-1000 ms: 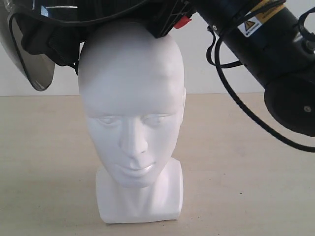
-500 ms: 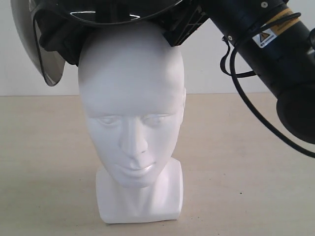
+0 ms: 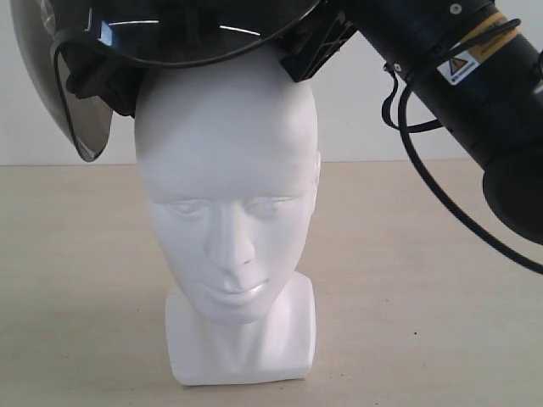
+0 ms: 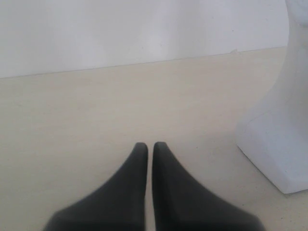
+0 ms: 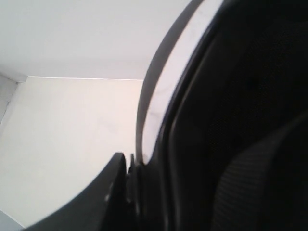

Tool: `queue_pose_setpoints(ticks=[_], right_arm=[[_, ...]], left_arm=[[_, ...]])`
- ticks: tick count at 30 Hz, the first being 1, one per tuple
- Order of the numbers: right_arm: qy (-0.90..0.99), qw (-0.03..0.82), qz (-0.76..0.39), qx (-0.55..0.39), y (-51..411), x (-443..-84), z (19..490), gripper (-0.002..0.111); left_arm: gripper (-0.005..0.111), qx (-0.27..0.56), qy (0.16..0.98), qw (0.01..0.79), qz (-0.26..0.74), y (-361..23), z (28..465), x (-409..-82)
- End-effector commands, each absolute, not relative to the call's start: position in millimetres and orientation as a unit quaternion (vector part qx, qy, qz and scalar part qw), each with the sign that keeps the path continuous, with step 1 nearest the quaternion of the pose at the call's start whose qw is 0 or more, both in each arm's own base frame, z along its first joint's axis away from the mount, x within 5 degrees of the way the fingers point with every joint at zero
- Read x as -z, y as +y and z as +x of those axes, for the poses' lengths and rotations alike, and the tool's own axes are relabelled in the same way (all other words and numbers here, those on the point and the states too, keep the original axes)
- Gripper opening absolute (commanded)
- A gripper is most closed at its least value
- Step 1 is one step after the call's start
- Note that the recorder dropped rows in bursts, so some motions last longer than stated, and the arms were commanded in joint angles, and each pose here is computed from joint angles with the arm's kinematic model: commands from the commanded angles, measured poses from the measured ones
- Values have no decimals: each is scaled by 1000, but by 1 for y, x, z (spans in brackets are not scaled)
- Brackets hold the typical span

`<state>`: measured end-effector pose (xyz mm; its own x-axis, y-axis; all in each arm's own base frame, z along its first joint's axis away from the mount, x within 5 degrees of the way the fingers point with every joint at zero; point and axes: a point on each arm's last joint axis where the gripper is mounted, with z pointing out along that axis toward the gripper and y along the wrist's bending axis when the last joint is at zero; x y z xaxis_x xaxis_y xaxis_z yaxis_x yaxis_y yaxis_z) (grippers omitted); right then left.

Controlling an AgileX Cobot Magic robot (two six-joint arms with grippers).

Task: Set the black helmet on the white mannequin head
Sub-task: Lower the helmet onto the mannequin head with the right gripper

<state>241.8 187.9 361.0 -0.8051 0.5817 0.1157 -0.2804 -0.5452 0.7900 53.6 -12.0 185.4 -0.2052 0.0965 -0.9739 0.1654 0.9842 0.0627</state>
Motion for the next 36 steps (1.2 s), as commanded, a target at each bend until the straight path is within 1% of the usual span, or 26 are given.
queue_pose_setpoints(ticks=[1,16,21,27,36], right_arm=[[388,254,156,-872,184,-371,233,0],[377,255,173,-873,182,-371,235,0],[385,264,200,-861,171,-357,241,0],[407,247,210,-854,168,-342,234,0],[422,243,194,-852,171,-340,232,0]], left_arm=[[4,25,773,629,83,-12,54,-186],[4,25,773,629,83,-12,54,-186],[4,25,773,629,83,-12,54,-186],[4,25,773,629,83,-12,54,-186],[4,25,773,629,83,-12,54,-186]])
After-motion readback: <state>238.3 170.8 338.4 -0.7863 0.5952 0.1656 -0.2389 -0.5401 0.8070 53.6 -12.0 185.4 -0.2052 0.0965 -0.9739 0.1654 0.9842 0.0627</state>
